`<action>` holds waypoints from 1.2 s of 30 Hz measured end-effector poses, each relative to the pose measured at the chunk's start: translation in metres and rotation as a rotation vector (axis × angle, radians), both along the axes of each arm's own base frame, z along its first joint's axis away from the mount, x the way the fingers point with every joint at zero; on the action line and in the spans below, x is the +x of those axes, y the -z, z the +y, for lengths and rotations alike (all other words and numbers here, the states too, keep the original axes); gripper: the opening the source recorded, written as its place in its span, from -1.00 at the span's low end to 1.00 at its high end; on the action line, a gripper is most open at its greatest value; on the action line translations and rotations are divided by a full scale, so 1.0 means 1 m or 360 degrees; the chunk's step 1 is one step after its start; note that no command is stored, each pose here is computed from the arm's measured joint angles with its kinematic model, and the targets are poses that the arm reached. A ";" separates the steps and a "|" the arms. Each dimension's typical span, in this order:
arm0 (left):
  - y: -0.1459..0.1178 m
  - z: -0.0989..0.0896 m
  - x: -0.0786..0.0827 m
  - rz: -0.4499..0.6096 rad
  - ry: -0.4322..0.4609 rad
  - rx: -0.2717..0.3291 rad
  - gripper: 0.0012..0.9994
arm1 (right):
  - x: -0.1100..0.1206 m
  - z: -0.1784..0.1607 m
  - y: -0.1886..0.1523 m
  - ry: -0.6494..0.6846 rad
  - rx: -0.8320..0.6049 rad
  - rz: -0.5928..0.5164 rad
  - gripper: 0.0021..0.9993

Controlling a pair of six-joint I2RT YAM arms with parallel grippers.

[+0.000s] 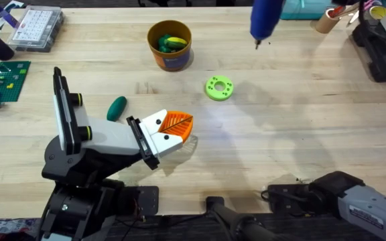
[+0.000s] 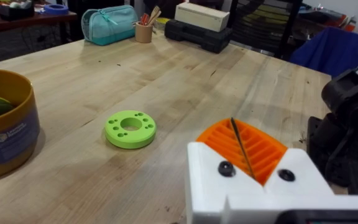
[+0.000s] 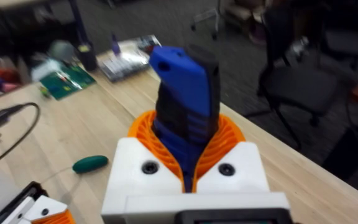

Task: Pick up the gripper from the table and insert it into the empty holder that is missing its gripper. Then pick up a screw, insert it into the mounting hole, and use the screwdriver to tighten it. Finally, clean up the table by picking up the vegetable and placing it into the bucket.

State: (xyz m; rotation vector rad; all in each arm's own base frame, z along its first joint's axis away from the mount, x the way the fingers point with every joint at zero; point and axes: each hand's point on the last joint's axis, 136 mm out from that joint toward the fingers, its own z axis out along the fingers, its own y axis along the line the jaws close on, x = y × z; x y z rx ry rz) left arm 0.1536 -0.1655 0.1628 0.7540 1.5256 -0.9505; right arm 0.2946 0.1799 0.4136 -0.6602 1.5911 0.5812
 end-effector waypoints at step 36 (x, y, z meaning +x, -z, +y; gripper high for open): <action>0.000 0.000 0.000 0.0001 0.0001 0.0000 -0.96 | -0.100 0.057 -0.105 -0.0965 0.0308 -0.0364 -0.91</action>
